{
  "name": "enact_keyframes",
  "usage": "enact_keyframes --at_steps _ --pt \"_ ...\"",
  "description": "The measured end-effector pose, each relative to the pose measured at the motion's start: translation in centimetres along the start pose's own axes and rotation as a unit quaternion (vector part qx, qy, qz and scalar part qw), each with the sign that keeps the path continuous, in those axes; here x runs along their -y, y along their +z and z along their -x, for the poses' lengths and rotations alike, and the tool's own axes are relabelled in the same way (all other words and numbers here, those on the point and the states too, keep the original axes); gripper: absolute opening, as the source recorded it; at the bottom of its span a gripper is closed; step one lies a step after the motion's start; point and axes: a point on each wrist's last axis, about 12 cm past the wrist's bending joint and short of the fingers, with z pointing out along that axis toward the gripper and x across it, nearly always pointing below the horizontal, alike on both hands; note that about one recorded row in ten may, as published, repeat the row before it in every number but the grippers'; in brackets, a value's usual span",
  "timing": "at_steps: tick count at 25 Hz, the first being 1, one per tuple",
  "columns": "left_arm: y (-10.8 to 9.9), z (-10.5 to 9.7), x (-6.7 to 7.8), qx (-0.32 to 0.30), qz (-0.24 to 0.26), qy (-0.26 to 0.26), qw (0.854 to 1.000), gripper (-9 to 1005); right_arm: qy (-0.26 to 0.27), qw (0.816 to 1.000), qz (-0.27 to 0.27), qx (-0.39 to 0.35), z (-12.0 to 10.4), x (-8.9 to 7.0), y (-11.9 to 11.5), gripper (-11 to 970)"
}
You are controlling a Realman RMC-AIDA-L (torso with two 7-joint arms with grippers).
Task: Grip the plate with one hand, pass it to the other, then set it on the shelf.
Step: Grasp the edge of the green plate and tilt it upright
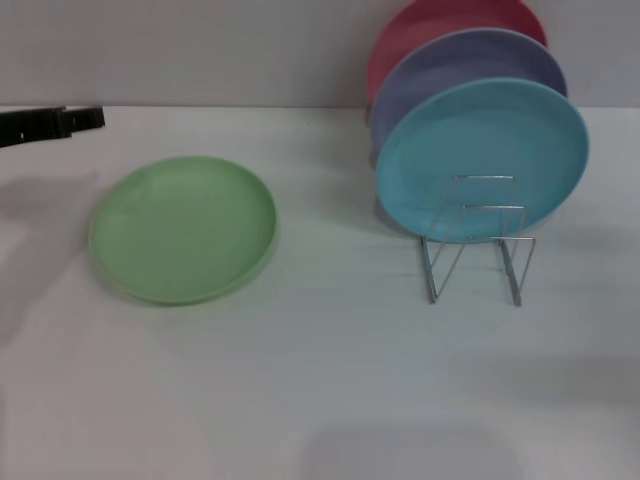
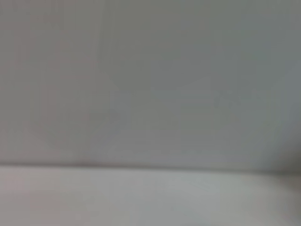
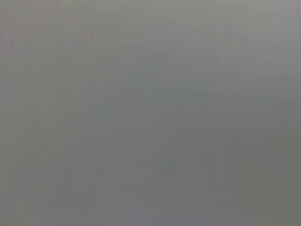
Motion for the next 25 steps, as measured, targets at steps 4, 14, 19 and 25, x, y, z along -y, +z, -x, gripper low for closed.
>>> enact_keyframes --at_steps 4,14,19,25 --pt "-0.1 0.9 0.8 -0.045 0.020 0.010 0.999 751 -0.001 1.000 0.002 0.002 0.1 0.0 0.2 683" --pt "2.1 2.0 3.3 -0.150 0.078 0.028 0.985 750 -0.005 1.000 0.005 0.004 0.2 0.2 0.6 683" --pt "3.8 1.7 4.0 -0.194 0.091 0.040 0.976 750 -0.005 1.000 0.006 -0.001 0.2 0.4 0.6 682" --pt "4.8 1.1 4.2 -0.215 0.093 0.040 0.971 750 -0.006 1.000 0.003 -0.008 0.1 0.6 0.6 682"
